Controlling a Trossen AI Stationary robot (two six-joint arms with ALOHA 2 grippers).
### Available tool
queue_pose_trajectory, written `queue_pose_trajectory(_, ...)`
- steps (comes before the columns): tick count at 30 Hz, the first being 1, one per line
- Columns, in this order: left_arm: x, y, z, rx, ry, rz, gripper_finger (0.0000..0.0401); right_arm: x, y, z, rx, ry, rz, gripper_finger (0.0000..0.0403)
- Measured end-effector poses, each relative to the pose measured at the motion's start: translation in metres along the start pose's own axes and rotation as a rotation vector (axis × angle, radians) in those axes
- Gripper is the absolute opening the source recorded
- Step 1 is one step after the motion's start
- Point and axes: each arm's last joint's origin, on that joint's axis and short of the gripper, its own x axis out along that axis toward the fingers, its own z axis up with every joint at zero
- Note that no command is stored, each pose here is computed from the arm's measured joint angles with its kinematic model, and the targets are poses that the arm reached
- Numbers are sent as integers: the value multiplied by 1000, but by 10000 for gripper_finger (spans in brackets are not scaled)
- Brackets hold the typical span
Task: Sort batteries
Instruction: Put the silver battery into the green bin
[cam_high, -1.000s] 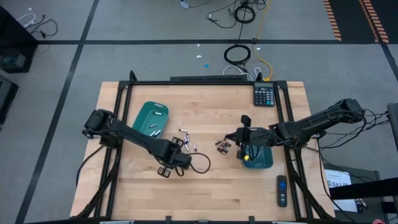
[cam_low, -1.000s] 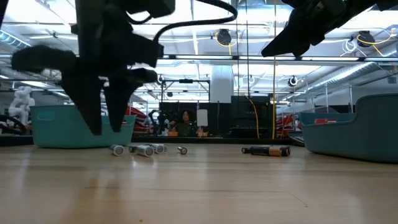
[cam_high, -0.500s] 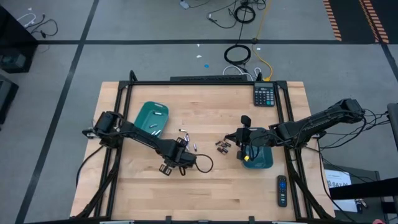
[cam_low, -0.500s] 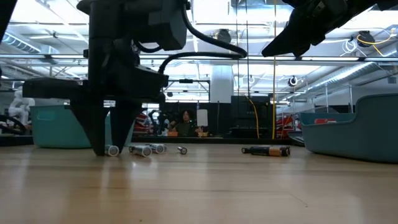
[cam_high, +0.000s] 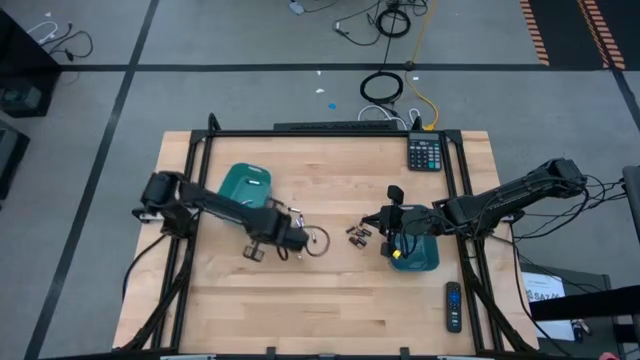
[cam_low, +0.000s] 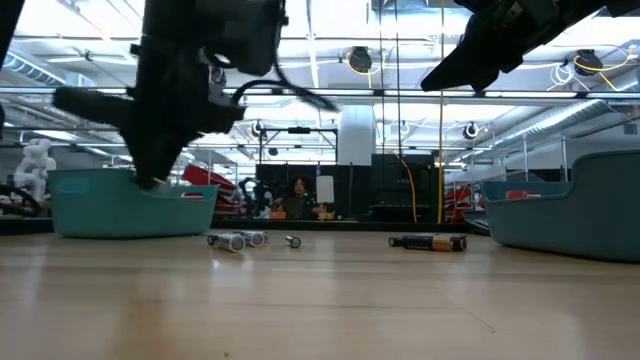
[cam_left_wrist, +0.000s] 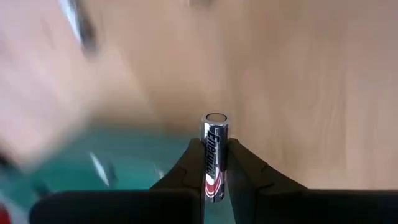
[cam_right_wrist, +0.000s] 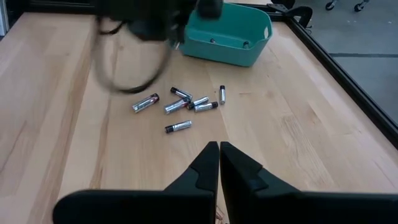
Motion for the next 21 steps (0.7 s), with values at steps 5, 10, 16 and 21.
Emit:
queue_pose_trajectory(5, -16, 26, -28, -184, -8, -13, 40, 0, 0, 0, 0, -1, -4, 6)
queue_pose_trajectory(10, -27, 38, -43, -256, -64, 11, 44, 0, 0, 0, 0, -1, -4, 6)
queue_pose_trajectory(16, -19, 56, -56, -387, -13, 37, 54, 0, 0, 0, 0, -1, -4, 6)
queue_pose_trajectory(21, -8, 61, -61, -424, 33, 62, 115, 0, 0, -1, 0, 5, -5, 6)
